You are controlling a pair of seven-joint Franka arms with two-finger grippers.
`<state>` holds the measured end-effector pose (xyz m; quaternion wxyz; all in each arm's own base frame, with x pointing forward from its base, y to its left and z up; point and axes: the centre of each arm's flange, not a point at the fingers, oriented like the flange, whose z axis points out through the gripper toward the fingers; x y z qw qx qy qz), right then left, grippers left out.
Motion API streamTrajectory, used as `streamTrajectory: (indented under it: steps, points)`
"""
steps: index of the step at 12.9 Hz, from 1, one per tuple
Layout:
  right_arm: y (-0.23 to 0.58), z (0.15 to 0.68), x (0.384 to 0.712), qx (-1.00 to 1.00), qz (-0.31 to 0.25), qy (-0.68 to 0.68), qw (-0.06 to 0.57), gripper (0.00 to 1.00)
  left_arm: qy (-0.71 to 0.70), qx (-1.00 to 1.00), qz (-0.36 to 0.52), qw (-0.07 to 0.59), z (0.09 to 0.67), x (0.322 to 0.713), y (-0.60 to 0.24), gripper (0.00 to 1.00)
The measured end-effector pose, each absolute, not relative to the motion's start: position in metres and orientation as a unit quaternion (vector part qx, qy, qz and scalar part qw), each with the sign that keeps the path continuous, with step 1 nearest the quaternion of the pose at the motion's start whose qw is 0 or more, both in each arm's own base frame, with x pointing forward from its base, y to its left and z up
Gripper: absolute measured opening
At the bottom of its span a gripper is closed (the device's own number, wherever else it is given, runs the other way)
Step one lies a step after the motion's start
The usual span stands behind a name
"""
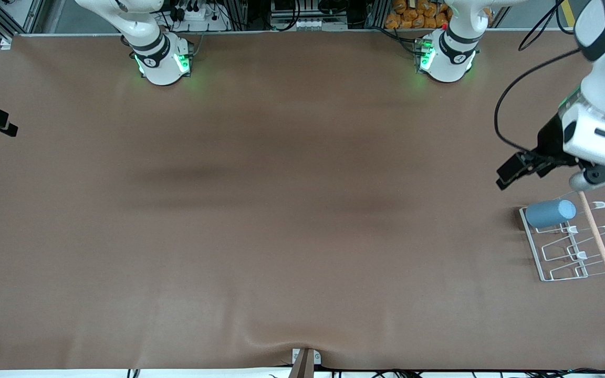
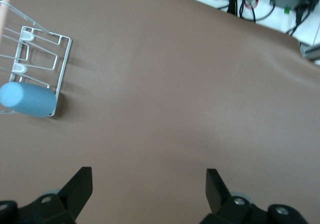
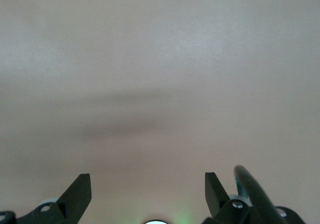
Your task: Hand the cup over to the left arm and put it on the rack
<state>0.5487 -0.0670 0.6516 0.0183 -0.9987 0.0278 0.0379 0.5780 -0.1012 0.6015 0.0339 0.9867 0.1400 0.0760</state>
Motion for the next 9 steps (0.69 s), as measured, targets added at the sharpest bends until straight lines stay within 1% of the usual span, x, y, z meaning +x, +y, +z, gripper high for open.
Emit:
streamTrajectory:
  steps: [2, 4, 9]
  points:
    - [-0.067, 0.651, 0.549, -0.999, 0.039, 0.028, 0.018, 1.00, 0.106, 0.992, 0.059, 0.043, 0.612, 0.566, -0.091, 1.00]
    - [-0.067, 0.651, 0.548, -0.999, 0.041, 0.028, 0.019, 1.00, 0.096, 0.992, 0.061, 0.051, 0.621, 0.561, -0.080, 1.00]
    - [-0.067, 0.651, 0.548, -0.999, 0.043, 0.027, 0.019, 1.00, 0.073, 0.994, 0.062, 0.052, 0.623, 0.554, -0.103, 1.00]
